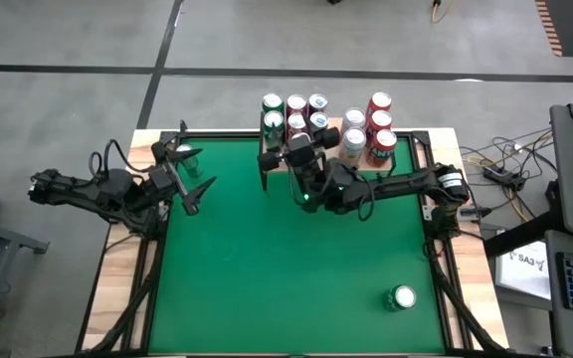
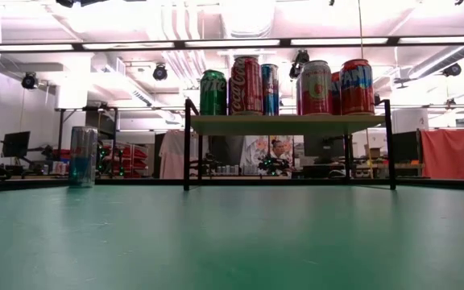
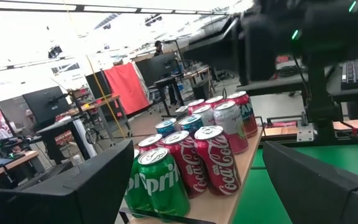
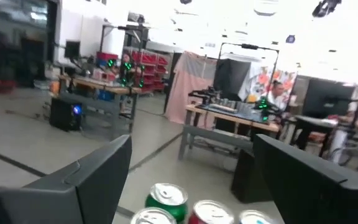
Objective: Place canned beverage on shelf
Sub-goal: Put the red soda can aligned with the red soda can on the shelf
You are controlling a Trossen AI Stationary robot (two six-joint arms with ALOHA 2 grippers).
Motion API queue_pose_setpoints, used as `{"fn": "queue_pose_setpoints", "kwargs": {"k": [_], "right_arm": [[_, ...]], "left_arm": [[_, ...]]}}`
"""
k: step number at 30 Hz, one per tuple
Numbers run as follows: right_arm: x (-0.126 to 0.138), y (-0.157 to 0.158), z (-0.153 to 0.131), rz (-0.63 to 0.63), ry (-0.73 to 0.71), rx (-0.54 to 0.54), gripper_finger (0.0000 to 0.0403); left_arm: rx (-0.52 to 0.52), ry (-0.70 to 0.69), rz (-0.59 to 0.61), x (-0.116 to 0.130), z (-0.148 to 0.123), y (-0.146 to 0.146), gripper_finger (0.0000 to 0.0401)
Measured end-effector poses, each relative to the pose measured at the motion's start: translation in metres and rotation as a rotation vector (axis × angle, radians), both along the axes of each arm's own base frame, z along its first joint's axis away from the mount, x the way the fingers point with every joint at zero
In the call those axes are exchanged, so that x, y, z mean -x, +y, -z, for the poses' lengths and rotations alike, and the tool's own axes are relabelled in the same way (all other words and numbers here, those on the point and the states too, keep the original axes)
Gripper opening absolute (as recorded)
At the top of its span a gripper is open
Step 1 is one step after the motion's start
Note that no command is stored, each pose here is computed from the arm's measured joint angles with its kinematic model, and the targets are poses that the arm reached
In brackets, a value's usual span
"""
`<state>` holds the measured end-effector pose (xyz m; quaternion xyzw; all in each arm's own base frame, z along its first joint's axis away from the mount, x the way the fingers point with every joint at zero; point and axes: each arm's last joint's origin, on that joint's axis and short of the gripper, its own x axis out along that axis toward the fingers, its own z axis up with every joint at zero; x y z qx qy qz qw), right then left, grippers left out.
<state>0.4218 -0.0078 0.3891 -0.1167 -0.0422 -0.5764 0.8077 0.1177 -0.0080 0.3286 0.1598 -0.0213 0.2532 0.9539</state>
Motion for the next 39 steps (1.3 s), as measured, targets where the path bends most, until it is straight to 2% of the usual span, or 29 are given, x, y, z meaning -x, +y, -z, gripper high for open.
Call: {"fn": "queue_pose_setpoints", "kwargs": {"k": [6, 11, 14, 19, 27, 29, 32, 36, 37, 39], "right_arm": [[0.006, 0.033, -0.026, 0.073, 0.174, -0.027, 0.0327], [0.010, 0.059, -0.033, 0.134, 0.368, -0.058, 0.0325], [0.013, 0.074, -0.032, 0.115, 0.428, -0.049, 0.0314], [0.015, 0.091, -0.029, 0.069, 0.462, -0.024, 0.0257], [0.018, 0.090, -0.012, 0.015, 0.593, 0.047, 0.0150], [0.025, 0.084, -0.010, -0.050, 0.590, 0.063, 0.0122], [0.042, 0.075, -0.008, -0.217, 0.553, 0.042, 0.0084], [0.076, 0.053, -0.011, -0.526, 0.481, -0.114, 0.0041], [0.084, 0.045, -0.012, -0.571, 0.448, -0.163, 0.0033], [0.098, 0.030, -0.007, -0.579, 0.406, -0.231, 0.0019]], "left_arm": [[0.000, 0.001, 0.000, -0.001, 0.000, 0.000, 0.0341], [-0.006, 0.009, 0.023, -0.005, 0.001, -0.002, 0.0341], [-0.023, 0.035, 0.071, -0.011, 0.004, -0.004, 0.0341], [-0.030, 0.005, 0.080, -0.023, 0.002, -0.007, 0.0341], [-0.048, 0.016, 0.077, -0.039, 0.005, -0.011, 0.0341], [-0.052, 0.019, 0.076, -0.041, 0.006, -0.012, 0.0341], [-0.054, 0.022, 0.075, -0.044, 0.006, -0.012, 0.0341], [-0.052, 0.026, 0.075, -0.046, 0.006, -0.013, 0.0341], [-0.050, 0.031, 0.075, -0.047, 0.007, -0.013, 0.0341], [-0.050, 0.041, 0.075, -0.050, 0.008, -0.014, 0.0341]]}}
